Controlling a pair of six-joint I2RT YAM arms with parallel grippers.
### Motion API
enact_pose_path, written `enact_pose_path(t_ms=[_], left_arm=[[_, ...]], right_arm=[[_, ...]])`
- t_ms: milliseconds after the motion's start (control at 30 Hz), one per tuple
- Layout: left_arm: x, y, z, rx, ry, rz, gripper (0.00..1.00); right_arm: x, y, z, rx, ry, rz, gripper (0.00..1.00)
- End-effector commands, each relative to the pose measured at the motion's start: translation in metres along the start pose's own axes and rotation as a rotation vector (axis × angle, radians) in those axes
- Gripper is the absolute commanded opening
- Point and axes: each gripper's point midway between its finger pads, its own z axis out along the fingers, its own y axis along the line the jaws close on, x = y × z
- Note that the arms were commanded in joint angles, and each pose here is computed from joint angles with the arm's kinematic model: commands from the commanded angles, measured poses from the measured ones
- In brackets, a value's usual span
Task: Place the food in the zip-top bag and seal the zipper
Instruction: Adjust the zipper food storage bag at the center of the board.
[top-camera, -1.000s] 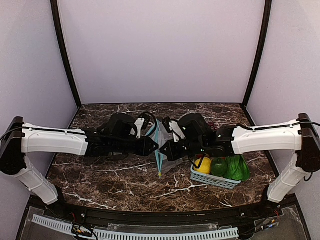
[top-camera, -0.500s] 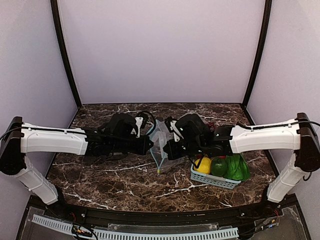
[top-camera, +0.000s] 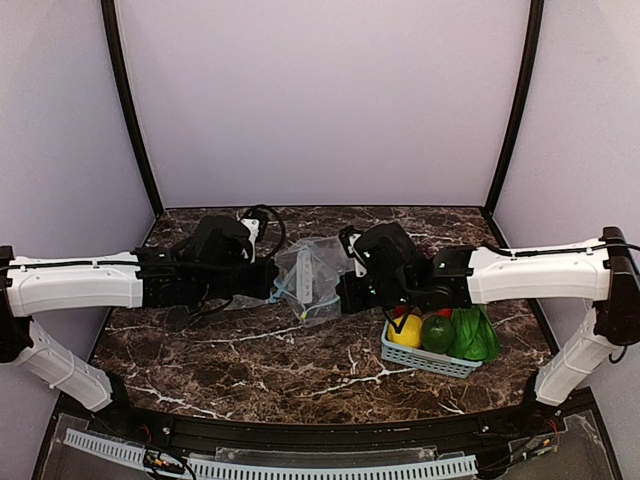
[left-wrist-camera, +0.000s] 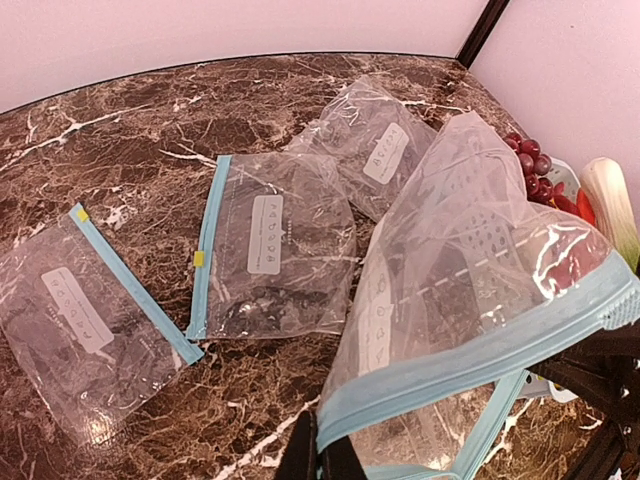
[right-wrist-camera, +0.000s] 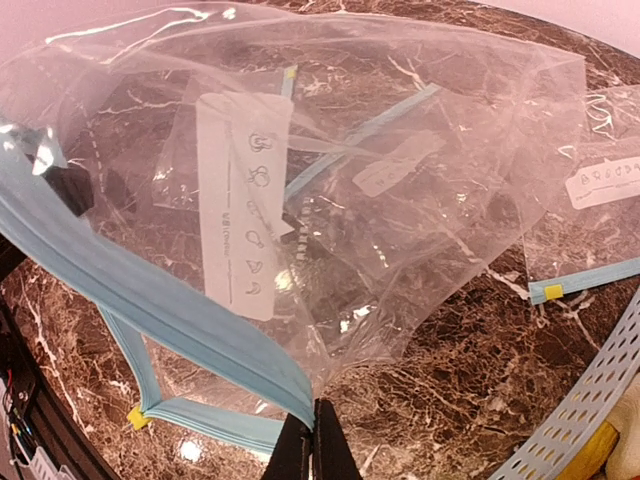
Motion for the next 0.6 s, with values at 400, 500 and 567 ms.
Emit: enact_pose_path(t_ms=[400, 500, 567], left_arm=[[0.007, -0.062, -0.004, 0.338, 0.014, -0.007, 0.01], [0.006, -0.064, -0.004, 0.352, 0.007, -0.016, 0.01], [0.006, -0.064, -0.005, 0.353, 0.005, -0.017, 0.01]], right_arm=[[-0.032, 0.011, 0.010, 0.059, -0.068, 0.016, 0.21], [-0.033, 0.012, 0.016, 0.071, -0.066, 0.001, 0.26], [-0.032, 0.015, 0.019, 0.062, -0.059, -0.004, 0.30]])
